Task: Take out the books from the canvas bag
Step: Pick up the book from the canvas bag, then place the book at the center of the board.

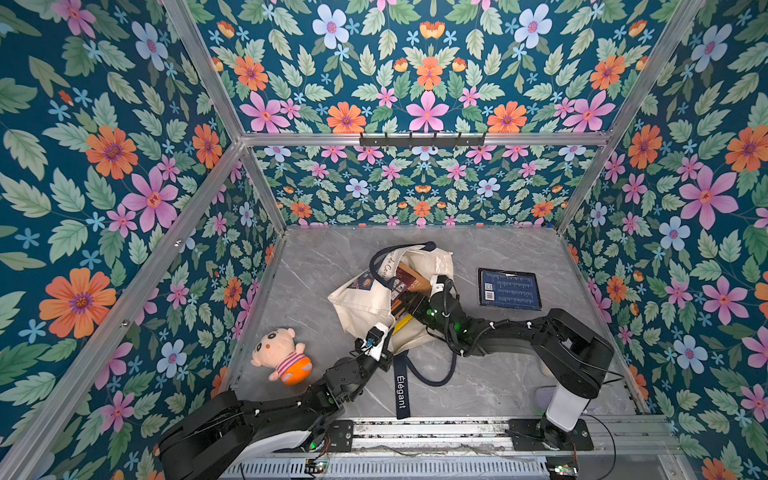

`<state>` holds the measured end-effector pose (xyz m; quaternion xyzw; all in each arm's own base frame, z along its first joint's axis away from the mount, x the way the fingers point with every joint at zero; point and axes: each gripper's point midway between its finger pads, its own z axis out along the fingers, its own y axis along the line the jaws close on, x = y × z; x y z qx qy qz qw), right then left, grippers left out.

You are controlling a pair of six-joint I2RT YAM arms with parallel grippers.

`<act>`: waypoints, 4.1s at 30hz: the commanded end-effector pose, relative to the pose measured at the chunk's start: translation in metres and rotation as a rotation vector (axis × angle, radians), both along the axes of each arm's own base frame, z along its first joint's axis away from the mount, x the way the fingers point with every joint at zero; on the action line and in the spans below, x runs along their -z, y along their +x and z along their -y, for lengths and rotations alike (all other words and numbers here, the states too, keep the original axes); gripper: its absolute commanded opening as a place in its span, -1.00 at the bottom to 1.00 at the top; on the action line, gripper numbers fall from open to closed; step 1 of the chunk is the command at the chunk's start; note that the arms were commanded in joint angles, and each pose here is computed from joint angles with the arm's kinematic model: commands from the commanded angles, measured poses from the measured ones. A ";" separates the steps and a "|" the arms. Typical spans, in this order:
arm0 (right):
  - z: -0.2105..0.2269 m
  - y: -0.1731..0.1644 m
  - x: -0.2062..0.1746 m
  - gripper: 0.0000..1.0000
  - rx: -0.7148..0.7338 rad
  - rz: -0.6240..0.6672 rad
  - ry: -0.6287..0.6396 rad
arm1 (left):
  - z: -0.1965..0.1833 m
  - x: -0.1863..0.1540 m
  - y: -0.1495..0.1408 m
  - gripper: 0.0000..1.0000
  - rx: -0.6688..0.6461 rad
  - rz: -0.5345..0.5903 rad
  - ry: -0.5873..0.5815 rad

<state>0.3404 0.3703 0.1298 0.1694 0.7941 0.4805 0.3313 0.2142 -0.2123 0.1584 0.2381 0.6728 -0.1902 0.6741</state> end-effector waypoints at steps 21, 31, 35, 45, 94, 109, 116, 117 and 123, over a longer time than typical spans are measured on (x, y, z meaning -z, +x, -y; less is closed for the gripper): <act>0.007 -0.008 -0.045 -0.89 0.042 0.079 0.026 | -0.009 -0.013 -0.003 -1.00 -0.017 0.046 -0.063; 0.029 -0.029 -0.094 -1.00 -0.011 0.158 -0.067 | -0.011 -0.012 0.001 -1.00 -0.043 0.030 -0.073; 0.036 -0.036 -0.106 -1.00 -0.030 0.181 -0.082 | -0.013 -0.012 0.001 -1.00 -0.054 0.028 -0.079; 0.074 -0.055 -0.153 -1.00 0.004 0.331 -0.105 | -0.021 -0.012 0.006 -1.00 -0.110 0.021 -0.083; 0.334 -0.101 0.052 -1.00 0.988 -0.208 -0.088 | -0.022 -0.010 0.006 -1.00 -0.111 0.020 -0.074; 0.329 -0.083 0.080 -1.00 0.958 -0.358 -0.021 | -0.020 -0.009 0.006 -1.00 -0.103 0.017 -0.067; 0.339 -0.073 0.091 -1.00 0.951 -0.419 -0.010 | -0.018 -0.008 0.006 -1.00 -0.097 0.013 -0.062; 0.339 -0.071 0.093 -1.00 0.948 -0.427 -0.011 | -0.018 -0.008 0.006 -1.00 -0.097 0.013 -0.061; 0.333 -0.058 0.097 -1.00 0.908 -0.453 -0.007 | -0.016 -0.008 0.006 -1.00 -0.088 0.013 -0.059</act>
